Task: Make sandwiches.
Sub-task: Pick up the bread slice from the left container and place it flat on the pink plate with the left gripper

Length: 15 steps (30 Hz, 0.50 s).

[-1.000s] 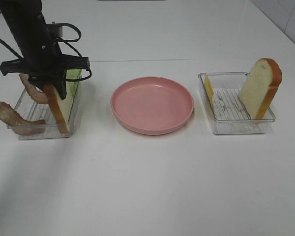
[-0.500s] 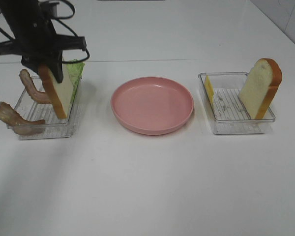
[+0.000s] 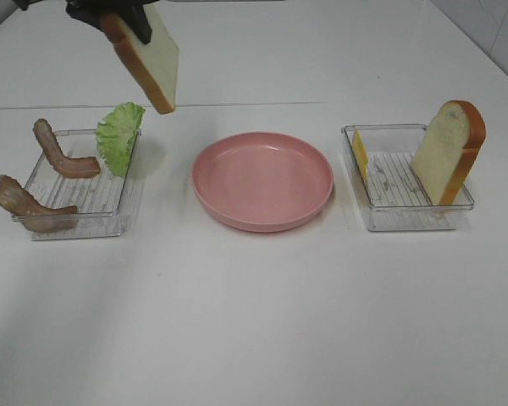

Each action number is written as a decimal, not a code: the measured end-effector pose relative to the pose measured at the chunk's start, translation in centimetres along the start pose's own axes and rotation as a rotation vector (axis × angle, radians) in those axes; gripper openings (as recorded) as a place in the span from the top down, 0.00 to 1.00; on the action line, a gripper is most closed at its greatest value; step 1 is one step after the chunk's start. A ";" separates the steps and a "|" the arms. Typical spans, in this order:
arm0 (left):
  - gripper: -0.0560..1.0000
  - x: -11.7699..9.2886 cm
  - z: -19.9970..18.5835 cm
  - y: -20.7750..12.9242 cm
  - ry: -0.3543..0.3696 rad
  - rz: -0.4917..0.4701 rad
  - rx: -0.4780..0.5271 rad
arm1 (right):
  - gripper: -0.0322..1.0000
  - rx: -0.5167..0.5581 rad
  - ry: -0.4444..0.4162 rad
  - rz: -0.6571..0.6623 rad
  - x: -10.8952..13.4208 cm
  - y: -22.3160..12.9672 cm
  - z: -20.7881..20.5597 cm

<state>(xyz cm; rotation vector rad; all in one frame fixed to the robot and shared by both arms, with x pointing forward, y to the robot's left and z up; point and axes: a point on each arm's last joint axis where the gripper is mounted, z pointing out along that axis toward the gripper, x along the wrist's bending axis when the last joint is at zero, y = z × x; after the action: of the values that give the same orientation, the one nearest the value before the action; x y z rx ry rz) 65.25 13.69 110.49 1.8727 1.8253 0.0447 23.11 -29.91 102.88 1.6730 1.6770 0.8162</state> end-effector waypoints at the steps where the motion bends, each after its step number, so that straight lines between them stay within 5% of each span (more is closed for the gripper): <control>1: 0.77 -1.2 0.3 -0.2 -0.032 0.031 -0.020 | 0.02 0.000 0.006 0.002 0.1 0.0 0.0; 8: 0.77 -4.2 2.3 -0.7 -0.114 0.074 -0.052 | 0.02 0.000 0.006 0.002 0.1 0.0 0.0; 15: 0.77 -5.5 8.2 -1.8 -0.238 0.058 0.063 | 0.02 0.000 0.006 0.002 0.1 0.0 0.0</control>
<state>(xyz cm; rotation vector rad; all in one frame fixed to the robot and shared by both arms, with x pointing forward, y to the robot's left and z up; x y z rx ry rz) 66.10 5.66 104.55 1.8843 1.6284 -0.2094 23.11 -29.86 102.88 1.6742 1.6793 0.8226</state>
